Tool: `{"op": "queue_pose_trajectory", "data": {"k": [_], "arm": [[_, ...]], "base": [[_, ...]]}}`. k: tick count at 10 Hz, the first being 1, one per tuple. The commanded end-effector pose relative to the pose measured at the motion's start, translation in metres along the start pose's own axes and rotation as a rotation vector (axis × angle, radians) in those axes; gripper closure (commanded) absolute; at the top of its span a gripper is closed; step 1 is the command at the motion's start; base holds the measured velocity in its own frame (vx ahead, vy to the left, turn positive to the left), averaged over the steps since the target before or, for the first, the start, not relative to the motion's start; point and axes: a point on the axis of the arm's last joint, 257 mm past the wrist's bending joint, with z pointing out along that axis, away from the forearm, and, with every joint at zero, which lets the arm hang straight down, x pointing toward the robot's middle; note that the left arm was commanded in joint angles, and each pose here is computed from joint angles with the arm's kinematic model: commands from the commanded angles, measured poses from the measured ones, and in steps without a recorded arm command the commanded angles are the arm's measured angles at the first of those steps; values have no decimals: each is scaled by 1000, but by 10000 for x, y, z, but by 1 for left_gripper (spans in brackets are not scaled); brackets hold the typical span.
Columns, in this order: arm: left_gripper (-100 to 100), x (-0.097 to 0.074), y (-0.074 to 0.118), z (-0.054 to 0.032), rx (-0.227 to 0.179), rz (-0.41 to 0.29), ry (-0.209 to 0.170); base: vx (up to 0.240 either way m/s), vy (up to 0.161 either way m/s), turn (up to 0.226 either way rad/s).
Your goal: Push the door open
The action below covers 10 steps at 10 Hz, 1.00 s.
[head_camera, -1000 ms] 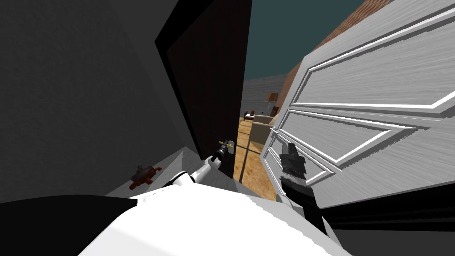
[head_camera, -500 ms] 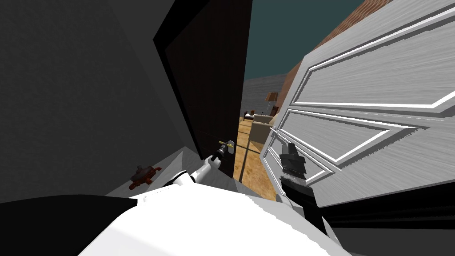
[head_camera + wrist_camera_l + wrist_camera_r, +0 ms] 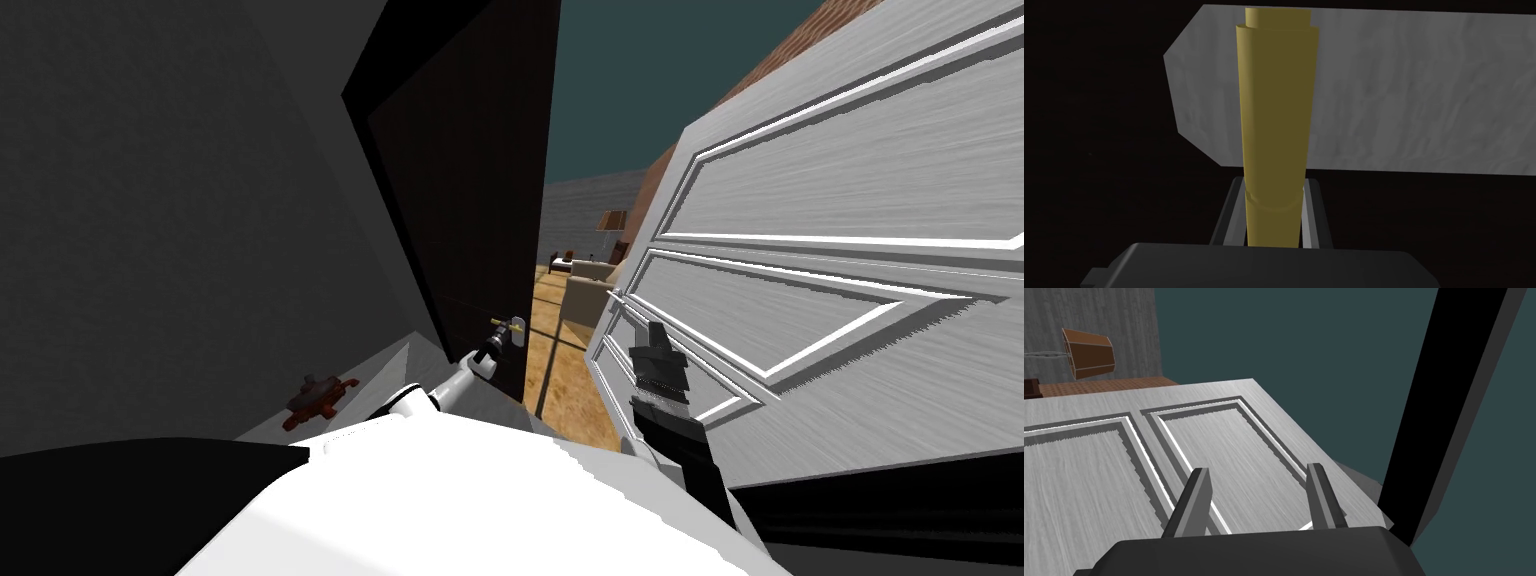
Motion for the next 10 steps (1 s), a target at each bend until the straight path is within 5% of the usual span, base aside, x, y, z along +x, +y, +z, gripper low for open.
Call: {"op": "queue_pose_trajectory", "data": {"k": [1,10], "arm": [[100,-112,-97,6,21,3,-17],[100,-849,-85,-93,17,8,-158]], "base": [[149,-102,27],[171,-151,66]]}}
